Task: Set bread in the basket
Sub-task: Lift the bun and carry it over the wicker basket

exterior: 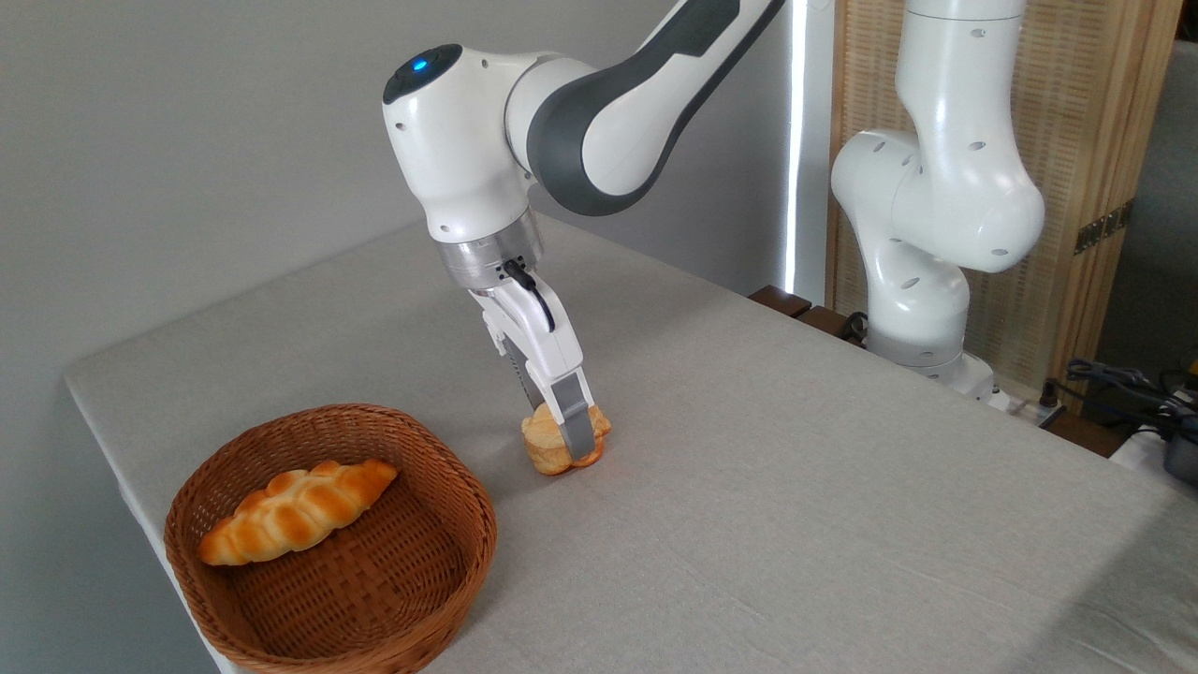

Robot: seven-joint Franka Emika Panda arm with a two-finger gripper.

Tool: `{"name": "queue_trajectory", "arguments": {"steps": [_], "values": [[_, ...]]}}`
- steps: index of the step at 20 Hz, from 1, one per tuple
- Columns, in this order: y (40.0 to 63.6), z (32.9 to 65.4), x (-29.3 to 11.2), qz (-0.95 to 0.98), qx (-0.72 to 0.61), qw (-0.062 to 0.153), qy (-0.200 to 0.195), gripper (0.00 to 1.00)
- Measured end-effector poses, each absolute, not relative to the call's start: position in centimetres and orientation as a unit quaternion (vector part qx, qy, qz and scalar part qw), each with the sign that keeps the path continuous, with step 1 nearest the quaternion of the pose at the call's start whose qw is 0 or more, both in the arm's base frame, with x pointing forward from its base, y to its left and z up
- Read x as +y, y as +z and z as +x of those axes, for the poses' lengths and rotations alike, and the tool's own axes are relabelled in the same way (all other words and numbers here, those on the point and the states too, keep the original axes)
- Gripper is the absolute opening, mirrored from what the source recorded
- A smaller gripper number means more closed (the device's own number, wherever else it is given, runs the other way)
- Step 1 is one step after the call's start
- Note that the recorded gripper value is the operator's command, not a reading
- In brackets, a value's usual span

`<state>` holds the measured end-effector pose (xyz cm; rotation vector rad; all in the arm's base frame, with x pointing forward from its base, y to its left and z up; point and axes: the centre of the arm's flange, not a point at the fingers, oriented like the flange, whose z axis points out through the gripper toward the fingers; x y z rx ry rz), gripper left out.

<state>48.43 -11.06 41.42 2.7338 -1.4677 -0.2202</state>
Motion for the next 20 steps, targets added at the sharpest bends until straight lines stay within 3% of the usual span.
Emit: {"name": "queue_trajectory", "arguments": {"steps": [15, 16, 20], "values": [[41.8, 48.6, -10.8, 0.88, -0.47, 0.015, -0.067, 0.64], [42.1, 48.7, -10.6, 0.882, -0.468, 0.014, -0.063, 0.68], [46.1, 50.0, -8.8, 0.892, -0.451, 0.005, -0.022, 0.68]]}}
